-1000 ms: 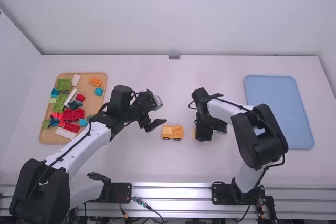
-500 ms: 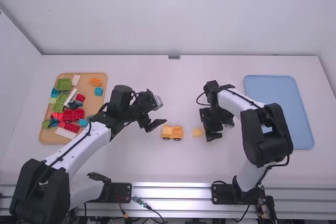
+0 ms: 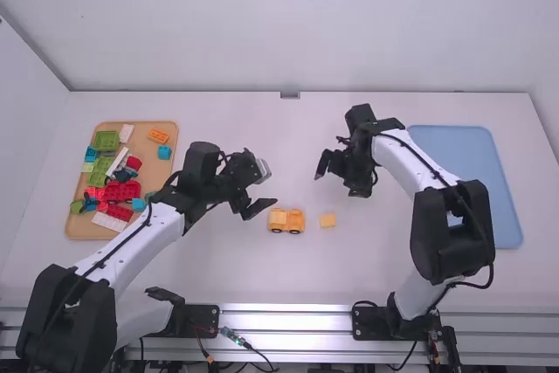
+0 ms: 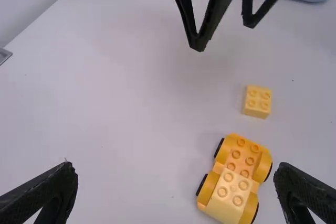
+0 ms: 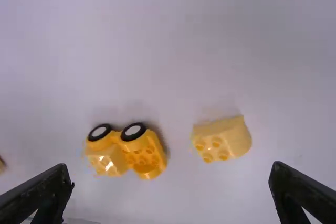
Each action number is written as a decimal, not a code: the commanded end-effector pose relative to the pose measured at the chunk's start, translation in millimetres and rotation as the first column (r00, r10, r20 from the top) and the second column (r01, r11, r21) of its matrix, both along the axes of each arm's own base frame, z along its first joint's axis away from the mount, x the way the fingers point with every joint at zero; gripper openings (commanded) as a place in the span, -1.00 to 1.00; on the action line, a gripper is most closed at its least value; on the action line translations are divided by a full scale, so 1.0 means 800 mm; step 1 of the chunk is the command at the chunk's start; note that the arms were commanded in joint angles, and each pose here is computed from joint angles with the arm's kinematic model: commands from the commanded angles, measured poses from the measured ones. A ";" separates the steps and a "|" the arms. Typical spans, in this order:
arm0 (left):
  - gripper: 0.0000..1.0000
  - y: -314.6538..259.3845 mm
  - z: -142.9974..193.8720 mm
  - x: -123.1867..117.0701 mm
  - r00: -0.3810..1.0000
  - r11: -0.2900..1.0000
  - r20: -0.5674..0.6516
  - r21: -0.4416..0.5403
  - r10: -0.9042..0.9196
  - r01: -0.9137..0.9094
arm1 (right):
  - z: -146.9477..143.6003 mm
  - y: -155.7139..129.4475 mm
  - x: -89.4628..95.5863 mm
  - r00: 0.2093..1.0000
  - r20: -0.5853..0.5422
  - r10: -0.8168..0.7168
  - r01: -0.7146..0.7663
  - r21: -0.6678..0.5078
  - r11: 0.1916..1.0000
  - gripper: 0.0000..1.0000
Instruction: Assemble lego blocks to make yellow taxi
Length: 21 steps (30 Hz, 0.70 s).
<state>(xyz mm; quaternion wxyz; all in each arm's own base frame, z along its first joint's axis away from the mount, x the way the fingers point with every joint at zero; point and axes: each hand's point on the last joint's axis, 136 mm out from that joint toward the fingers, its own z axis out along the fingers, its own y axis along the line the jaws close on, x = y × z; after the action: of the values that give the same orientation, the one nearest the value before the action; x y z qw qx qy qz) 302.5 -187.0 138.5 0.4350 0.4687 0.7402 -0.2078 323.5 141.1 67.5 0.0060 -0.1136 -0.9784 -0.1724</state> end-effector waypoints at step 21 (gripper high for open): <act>0.98 0.007 0.001 0.002 0.999 0.999 0.020 0.022 0.029 -0.029 | -0.005 -0.006 0.038 0.502 0.295 0.813 -0.735 -0.350 0.581 0.98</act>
<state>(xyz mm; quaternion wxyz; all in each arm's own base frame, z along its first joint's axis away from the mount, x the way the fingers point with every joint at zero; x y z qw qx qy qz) 306.4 -182.8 136.3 0.4349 0.4641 0.7473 -0.1922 372.3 107.7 60.5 -0.1391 0.1958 -0.9700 -0.0378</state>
